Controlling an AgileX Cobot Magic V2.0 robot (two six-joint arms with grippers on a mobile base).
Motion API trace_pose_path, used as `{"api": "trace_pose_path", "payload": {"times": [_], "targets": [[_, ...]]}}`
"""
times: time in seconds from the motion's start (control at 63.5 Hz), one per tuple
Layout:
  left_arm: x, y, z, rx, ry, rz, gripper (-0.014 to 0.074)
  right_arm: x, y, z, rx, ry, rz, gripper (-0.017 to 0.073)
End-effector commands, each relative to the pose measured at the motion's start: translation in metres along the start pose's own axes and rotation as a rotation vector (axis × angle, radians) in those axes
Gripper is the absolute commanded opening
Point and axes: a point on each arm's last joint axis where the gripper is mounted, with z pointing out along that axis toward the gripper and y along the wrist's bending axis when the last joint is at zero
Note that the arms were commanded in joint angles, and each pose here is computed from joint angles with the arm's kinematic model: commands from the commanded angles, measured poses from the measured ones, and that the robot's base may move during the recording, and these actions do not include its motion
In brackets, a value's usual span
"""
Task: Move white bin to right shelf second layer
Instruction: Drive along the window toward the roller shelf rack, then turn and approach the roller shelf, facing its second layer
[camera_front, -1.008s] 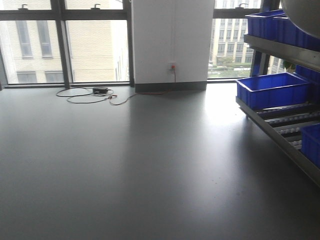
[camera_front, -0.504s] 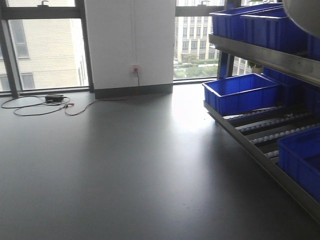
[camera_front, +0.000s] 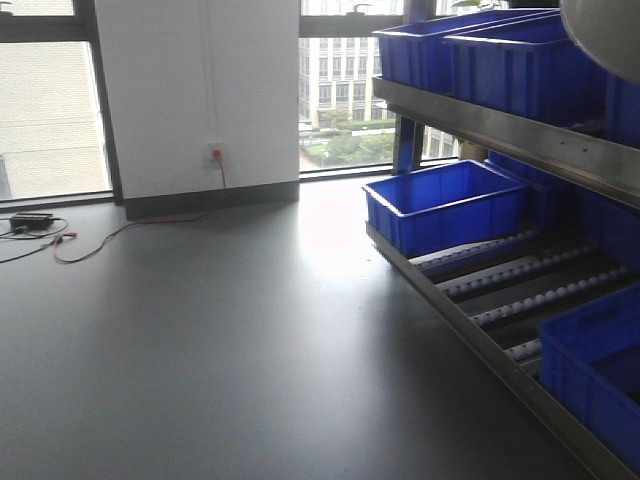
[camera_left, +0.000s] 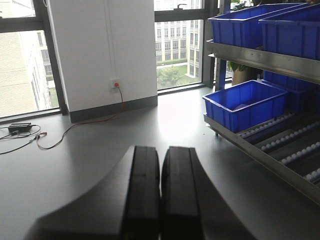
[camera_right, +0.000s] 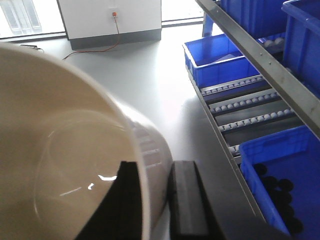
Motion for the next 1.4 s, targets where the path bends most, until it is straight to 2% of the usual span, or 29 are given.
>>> {"api": "trace_pose_path", "payload": {"times": [0.0,1.385], "targets": [[0.0040,0.0001,0.0003,-0.002,-0.062,-0.009,0.0085,-0.0176,0.0018,-0.0043,-0.016,-0.127,-0.011,0.0057],[0.0040,0.0001,0.0003,-0.002,-0.062,-0.009,0.0085,-0.0177,0.0018,-0.0048,-0.016,-0.129,-0.010,0.0057]]}}
